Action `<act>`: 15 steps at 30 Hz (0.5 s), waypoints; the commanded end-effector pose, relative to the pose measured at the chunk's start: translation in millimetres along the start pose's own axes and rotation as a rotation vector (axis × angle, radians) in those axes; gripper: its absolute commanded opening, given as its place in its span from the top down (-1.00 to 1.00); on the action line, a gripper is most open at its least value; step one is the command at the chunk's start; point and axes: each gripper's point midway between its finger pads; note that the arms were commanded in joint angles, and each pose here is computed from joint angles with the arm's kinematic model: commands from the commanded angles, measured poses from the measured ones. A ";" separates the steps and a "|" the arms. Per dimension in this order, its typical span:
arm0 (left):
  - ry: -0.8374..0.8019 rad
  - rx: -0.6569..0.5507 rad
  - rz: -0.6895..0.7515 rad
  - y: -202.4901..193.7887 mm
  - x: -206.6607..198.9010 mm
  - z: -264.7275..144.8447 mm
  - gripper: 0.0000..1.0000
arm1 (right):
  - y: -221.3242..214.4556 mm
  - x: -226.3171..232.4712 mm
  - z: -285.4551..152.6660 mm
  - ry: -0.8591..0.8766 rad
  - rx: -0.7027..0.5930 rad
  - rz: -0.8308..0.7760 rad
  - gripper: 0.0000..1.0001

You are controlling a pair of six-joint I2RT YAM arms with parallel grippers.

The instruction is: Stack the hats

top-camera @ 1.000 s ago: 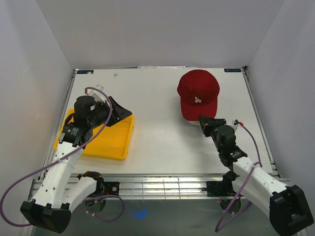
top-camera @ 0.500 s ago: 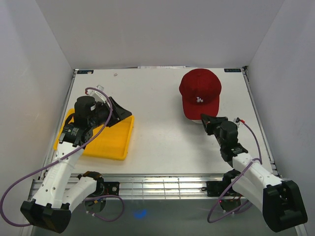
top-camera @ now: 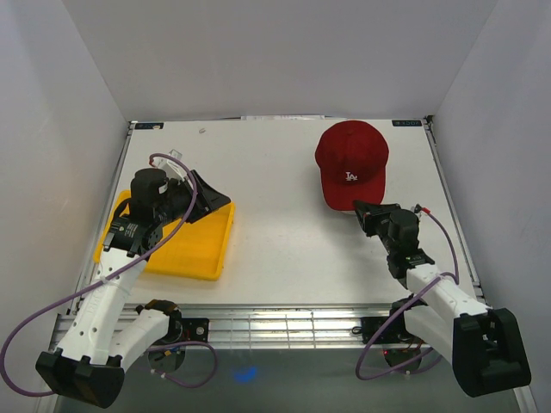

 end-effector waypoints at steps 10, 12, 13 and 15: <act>0.012 -0.017 0.024 -0.1 1.9 -4.4 -0.22 | 37.6 -141.1 -22.7 -0.501 -0.121 -0.058 0.75; 0.013 -0.015 0.023 -1.0 2.7 -4.0 -0.22 | 38.3 -145.0 -24.1 -0.512 -0.119 -0.054 0.72; 0.013 -0.016 0.023 -0.9 2.4 -4.3 -0.22 | 38.2 -146.4 -24.6 -0.517 -0.117 -0.052 0.71; 0.013 -0.018 0.024 -1.0 2.6 -4.8 -0.23 | 38.5 -147.9 -25.1 -0.520 -0.117 -0.052 0.61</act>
Point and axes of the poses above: each gripper's point midway between its finger pads, its own z axis out along the fingers, its own x axis along the line the jaws close on, y = z × x, and after that the axes turned 11 degrees about z, right-handed
